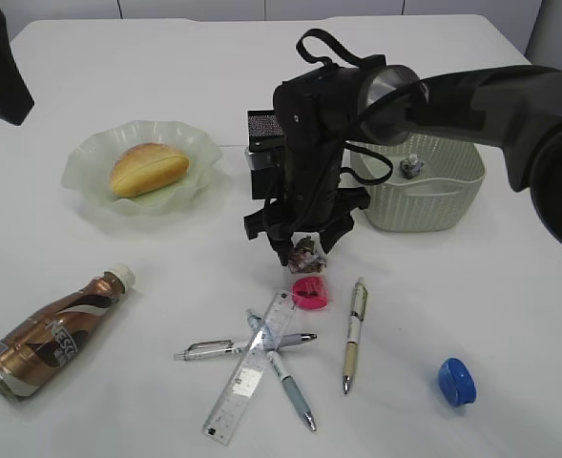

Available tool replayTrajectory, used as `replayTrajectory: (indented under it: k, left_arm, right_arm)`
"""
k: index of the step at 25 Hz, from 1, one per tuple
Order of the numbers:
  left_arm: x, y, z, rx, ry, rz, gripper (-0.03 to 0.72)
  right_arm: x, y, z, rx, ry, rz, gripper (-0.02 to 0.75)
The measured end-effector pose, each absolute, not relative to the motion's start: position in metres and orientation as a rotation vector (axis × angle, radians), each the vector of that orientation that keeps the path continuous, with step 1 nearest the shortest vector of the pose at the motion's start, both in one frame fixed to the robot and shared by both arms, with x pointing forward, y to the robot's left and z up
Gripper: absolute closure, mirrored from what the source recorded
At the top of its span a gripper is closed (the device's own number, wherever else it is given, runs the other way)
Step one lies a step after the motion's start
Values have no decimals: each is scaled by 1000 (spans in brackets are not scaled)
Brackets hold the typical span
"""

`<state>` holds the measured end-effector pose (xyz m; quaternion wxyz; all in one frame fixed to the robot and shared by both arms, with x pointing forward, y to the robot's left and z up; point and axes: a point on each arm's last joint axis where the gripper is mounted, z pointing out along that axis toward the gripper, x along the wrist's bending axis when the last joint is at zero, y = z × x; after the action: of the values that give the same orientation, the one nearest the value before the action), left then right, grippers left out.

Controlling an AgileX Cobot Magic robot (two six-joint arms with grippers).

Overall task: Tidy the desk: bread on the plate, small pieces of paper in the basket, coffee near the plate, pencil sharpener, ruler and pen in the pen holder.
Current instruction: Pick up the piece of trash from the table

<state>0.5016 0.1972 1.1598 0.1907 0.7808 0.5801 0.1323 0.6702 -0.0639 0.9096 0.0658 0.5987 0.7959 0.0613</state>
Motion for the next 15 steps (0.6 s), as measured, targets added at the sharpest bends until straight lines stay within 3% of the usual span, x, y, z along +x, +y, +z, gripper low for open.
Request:
replayTrajectory:
  k: [15]
  left_arm:
    - [502, 197, 1160, 2192, 1631, 371, 128]
  right_arm:
    - [670, -64, 900, 1809, 2408, 158, 231]
